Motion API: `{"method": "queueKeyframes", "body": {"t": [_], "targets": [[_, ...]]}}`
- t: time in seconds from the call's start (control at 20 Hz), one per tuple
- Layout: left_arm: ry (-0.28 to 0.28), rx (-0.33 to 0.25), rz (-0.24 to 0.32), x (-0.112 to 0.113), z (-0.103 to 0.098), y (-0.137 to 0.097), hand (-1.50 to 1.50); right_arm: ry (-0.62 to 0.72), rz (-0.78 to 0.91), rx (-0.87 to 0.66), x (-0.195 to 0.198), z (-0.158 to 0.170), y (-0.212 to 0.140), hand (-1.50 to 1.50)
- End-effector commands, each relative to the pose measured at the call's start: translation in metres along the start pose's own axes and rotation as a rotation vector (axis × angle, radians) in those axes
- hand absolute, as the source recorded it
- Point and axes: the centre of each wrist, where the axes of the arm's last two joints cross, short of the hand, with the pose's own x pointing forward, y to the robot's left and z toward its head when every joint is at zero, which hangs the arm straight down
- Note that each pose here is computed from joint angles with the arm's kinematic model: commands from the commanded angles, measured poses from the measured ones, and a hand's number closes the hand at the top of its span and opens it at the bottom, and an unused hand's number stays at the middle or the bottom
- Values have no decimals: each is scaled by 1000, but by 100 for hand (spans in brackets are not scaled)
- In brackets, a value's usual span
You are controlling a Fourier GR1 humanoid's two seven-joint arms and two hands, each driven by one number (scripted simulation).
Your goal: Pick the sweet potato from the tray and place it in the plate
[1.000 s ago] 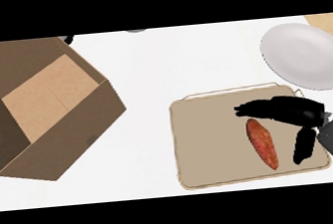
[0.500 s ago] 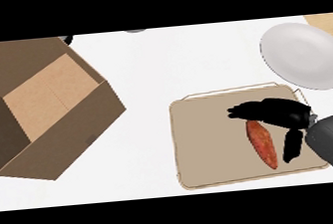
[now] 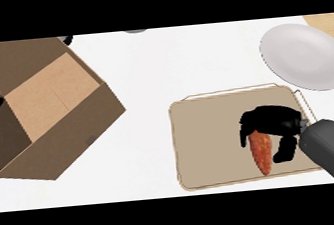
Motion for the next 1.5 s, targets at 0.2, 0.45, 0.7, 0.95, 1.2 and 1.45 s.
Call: {"method": "queueKeyframes", "body": {"t": [0.2,0.45,0.7,0.95,1.2,1.45], "targets": [[97,-174,132,-29,5,-66,0,-61,-32,0,2,-8,23,150],[100,-155,129,-25,1,-73,0,-56,1,-172,3,-8,22,150],[88,-198,115,-18,6,-72,0,331,-113,-498,-3,-25,-39,150],[96,-206,124,-17,8,-71,0,589,-182,-873,9,-44,-83,150],[115,-179,128,-19,2,-64,0,730,-33,-1245,21,-36,-130,150],[101,-215,119,-22,9,-75,0,914,-43,-1381,9,-24,-141,150]]}}
